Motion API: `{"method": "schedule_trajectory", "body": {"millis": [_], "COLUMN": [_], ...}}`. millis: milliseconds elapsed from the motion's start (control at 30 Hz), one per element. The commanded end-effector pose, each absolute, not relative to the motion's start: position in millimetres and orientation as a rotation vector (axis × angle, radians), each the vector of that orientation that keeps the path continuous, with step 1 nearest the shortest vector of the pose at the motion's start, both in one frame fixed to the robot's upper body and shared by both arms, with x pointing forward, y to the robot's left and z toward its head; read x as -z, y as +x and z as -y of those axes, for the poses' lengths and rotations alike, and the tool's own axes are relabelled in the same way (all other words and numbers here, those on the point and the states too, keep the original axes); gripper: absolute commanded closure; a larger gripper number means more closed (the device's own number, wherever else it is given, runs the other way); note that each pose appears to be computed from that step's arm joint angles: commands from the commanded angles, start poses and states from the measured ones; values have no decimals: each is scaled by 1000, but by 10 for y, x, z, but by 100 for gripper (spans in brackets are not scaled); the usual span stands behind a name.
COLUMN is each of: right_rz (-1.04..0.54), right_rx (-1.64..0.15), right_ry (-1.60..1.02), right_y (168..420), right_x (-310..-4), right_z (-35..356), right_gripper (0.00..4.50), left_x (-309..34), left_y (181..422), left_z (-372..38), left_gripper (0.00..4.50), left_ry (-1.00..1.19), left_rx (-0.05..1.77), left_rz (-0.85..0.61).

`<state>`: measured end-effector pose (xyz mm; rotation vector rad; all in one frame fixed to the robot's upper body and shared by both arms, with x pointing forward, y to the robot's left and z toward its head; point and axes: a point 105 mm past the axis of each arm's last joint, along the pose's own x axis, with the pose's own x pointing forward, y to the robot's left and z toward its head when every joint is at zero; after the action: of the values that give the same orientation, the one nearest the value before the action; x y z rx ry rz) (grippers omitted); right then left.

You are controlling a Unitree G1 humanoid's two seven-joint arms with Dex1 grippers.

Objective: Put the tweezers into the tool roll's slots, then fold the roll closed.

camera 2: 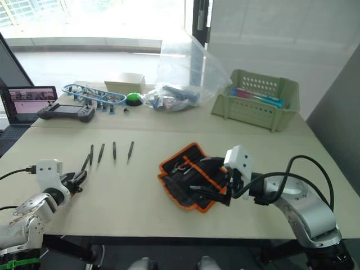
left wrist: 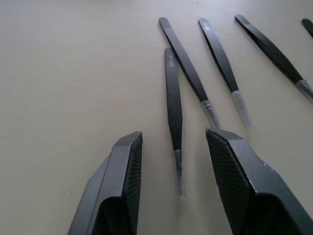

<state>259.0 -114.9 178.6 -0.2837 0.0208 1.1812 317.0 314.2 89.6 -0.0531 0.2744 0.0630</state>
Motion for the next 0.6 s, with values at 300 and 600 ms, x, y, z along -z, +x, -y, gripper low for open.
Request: {"method": "schedule_trajectory", "body": {"millis": [300,600], "right_rz": [31,32], "right_rx": [-1148,-1131], "right_ry": [-311,-309], "right_y": [2570,2583], "right_x": [-1943,-1943], "right_z": [1199,1217], "right_gripper": [0,0], "left_x": [-601,-856], "left_y": [3169,3265], "left_z": [-3172,-3268], "left_gripper": [411,448], "left_ry": [-72,8], "left_rx": [-39,-83], "left_rz": [-381,-269]}}
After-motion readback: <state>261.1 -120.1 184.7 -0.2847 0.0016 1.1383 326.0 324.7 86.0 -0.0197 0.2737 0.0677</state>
